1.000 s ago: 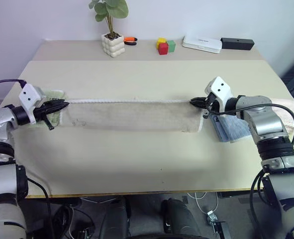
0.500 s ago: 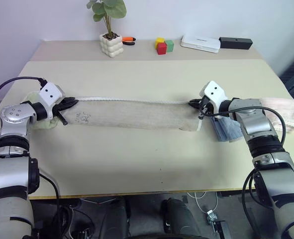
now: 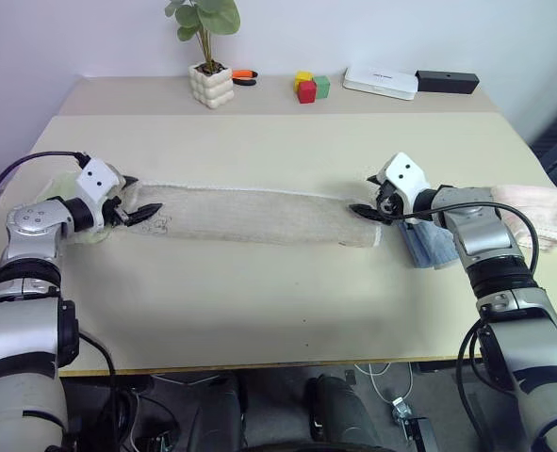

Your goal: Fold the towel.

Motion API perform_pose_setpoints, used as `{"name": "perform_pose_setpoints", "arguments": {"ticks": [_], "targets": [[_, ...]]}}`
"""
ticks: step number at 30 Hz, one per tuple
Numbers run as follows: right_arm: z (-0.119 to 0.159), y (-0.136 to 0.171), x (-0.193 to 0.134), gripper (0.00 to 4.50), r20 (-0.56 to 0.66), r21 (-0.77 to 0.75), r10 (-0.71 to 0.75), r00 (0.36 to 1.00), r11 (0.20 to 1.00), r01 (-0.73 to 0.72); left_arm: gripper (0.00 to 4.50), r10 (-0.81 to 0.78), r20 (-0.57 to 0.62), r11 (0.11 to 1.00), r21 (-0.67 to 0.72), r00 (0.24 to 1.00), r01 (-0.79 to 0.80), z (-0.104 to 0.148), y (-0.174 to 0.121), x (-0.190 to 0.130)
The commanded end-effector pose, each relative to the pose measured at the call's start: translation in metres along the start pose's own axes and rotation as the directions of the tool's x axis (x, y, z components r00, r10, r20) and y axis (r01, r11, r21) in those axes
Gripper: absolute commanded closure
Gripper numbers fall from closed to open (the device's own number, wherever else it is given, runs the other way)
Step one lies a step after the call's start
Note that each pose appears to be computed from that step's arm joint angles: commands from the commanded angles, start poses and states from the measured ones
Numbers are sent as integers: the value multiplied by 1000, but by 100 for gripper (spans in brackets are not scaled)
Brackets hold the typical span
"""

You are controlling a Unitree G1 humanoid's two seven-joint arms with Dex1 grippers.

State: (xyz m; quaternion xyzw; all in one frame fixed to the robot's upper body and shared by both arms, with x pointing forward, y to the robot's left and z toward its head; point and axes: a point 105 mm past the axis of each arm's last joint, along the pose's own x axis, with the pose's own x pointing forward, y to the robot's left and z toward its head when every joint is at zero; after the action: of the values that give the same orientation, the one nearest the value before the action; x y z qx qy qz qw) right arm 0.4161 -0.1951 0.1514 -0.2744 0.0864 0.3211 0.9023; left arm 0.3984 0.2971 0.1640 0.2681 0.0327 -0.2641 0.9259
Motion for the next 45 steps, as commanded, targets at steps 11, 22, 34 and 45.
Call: {"name": "perform_pose_setpoints", "arguments": {"ticks": [11,22,34,45], "targets": [[79,6,7,287,339,345,-240,910,931,117,397,217,495,903,-429,842,19,86,14,23],[29,106,52,447,172,613,-323,931,774,155,450,311,347,755,-656,885,-8,44,-60,55],[-31,50,17,447,-25,588,-498,867,694,415,450,396,123,763,-595,910,-252,-20,-4,4],[37,55,-5,213,276,620,-306,911,781,74,259,254,354,828,-561,900,-12,27,-19,14]]}}
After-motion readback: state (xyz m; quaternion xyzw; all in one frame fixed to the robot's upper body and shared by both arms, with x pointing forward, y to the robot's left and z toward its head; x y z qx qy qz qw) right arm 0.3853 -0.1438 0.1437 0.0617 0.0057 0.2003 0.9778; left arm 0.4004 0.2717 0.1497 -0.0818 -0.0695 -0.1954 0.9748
